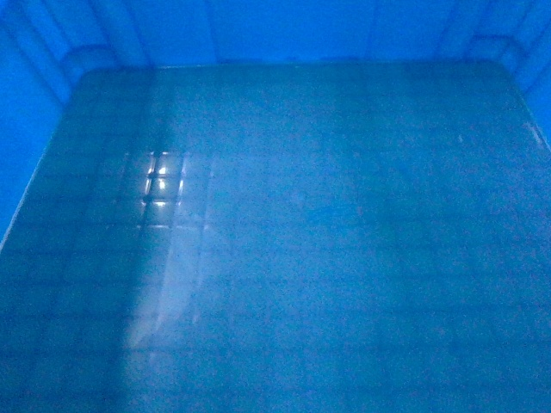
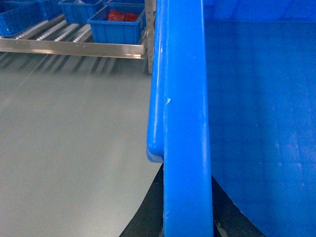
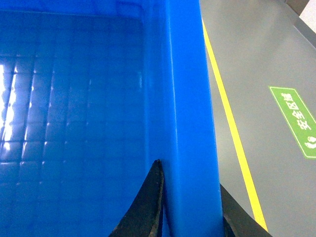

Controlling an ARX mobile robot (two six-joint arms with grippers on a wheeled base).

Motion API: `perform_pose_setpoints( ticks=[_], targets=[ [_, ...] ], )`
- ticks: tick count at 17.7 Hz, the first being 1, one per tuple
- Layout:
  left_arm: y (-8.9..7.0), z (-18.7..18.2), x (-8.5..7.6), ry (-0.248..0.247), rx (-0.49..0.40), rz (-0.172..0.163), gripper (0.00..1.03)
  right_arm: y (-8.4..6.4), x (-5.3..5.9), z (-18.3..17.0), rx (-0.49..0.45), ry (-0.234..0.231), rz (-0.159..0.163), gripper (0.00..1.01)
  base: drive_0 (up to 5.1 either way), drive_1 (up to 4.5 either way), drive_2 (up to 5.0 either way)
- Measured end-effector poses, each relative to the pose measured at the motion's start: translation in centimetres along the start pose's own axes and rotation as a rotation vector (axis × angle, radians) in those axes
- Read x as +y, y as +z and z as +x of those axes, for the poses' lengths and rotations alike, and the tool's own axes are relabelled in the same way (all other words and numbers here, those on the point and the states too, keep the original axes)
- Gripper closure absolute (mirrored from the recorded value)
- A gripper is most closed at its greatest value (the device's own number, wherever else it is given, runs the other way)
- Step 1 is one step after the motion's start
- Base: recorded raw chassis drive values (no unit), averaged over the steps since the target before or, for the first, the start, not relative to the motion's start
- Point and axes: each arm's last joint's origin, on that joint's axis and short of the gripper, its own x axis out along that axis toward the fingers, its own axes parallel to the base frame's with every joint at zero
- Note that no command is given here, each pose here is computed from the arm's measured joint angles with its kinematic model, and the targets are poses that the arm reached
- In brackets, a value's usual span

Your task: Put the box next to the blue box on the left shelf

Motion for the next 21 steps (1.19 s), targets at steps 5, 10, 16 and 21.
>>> perform_pose_setpoints(
  ticks=[5,10,16,21],
  targets=[
    [0.00,-0.01,0.01,0.001,0.000,0.000,0.96,0.01,0.00,-0.01,-0.001,0.001,0.000,0.87,-0.1,3.88,-4.1],
    [0.02,-0.01,0.00,0.000,-0.002,-0.001,0.96,0.02,0.01,0.00,-0.002,0.001,0.001,0.87,-0.1,3.87,-4.1],
    [0.02,-0.02,0.01,0.000,-0.002,0.000,0.96,0.03,0.01,0.00,-0.002,0.003,0.002,0.87,0.0,4.01,-4.0],
    [0.01,-0.01,0.02,0.002,-0.002,0.000,0.96,0.02,0.02,0.00,-0.001,0.005,0.001,0.87,0.1,4.12,-3.9]
  ],
)
